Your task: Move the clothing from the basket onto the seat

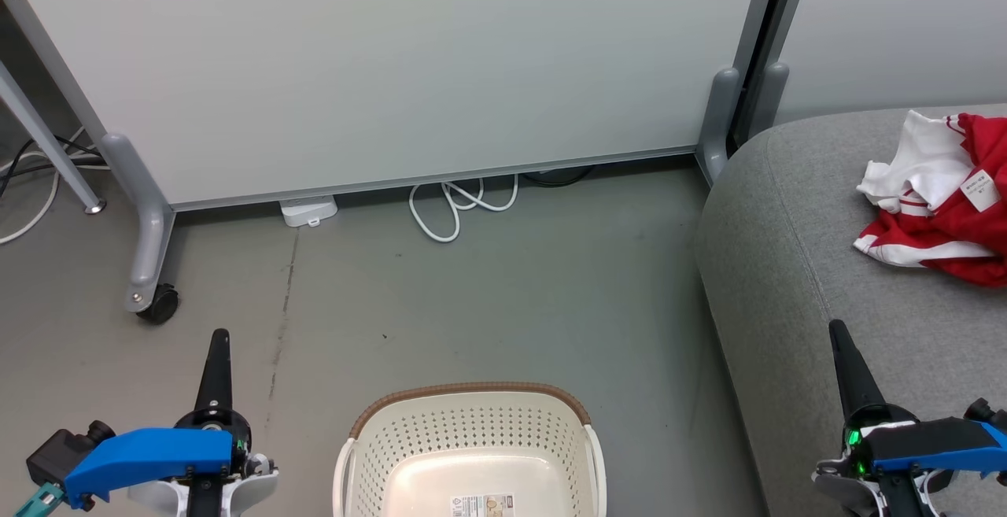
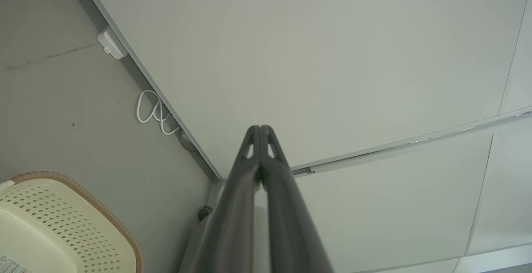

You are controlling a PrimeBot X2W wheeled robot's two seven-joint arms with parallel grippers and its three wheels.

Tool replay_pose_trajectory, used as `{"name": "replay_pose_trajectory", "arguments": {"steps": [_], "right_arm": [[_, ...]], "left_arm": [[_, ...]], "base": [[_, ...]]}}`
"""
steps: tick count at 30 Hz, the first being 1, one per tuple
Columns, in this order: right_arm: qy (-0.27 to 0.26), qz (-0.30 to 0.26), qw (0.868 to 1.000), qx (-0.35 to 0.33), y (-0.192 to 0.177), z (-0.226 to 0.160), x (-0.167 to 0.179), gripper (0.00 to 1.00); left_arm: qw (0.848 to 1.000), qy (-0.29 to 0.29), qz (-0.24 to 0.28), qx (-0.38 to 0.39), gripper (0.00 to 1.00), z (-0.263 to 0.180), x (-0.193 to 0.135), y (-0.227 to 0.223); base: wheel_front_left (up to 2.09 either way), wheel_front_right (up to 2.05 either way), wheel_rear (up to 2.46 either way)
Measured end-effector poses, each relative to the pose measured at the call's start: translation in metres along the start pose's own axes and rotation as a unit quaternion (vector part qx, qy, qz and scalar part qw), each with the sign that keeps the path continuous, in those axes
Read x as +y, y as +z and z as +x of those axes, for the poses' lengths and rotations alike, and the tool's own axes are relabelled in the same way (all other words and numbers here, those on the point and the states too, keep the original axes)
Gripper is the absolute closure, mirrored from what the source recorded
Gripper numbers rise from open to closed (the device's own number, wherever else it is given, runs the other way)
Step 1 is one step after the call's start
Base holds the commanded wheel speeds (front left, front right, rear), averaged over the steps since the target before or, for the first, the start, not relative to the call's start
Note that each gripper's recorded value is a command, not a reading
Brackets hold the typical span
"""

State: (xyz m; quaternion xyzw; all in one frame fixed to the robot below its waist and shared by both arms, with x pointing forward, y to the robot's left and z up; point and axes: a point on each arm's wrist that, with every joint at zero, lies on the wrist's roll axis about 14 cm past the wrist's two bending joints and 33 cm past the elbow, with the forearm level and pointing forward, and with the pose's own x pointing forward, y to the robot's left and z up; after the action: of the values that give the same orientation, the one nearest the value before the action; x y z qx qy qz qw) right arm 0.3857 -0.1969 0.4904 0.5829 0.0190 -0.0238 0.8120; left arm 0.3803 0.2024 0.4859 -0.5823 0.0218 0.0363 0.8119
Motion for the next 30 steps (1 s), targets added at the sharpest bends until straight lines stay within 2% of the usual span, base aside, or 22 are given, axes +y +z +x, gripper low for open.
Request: {"name": "replay_pose_trajectory", "arguments": {"steps": [30], "right_arm": [[0.018, 0.123, 0.992, 0.003, 0.005, 0.001, 0.009, 1.00]], "left_arm": [[0.992, -0.023, -0.124, 0.009, 1.00, 0.005, -0.013, 0.002]], "base": [[0.00, 0.00, 0.00]]}}
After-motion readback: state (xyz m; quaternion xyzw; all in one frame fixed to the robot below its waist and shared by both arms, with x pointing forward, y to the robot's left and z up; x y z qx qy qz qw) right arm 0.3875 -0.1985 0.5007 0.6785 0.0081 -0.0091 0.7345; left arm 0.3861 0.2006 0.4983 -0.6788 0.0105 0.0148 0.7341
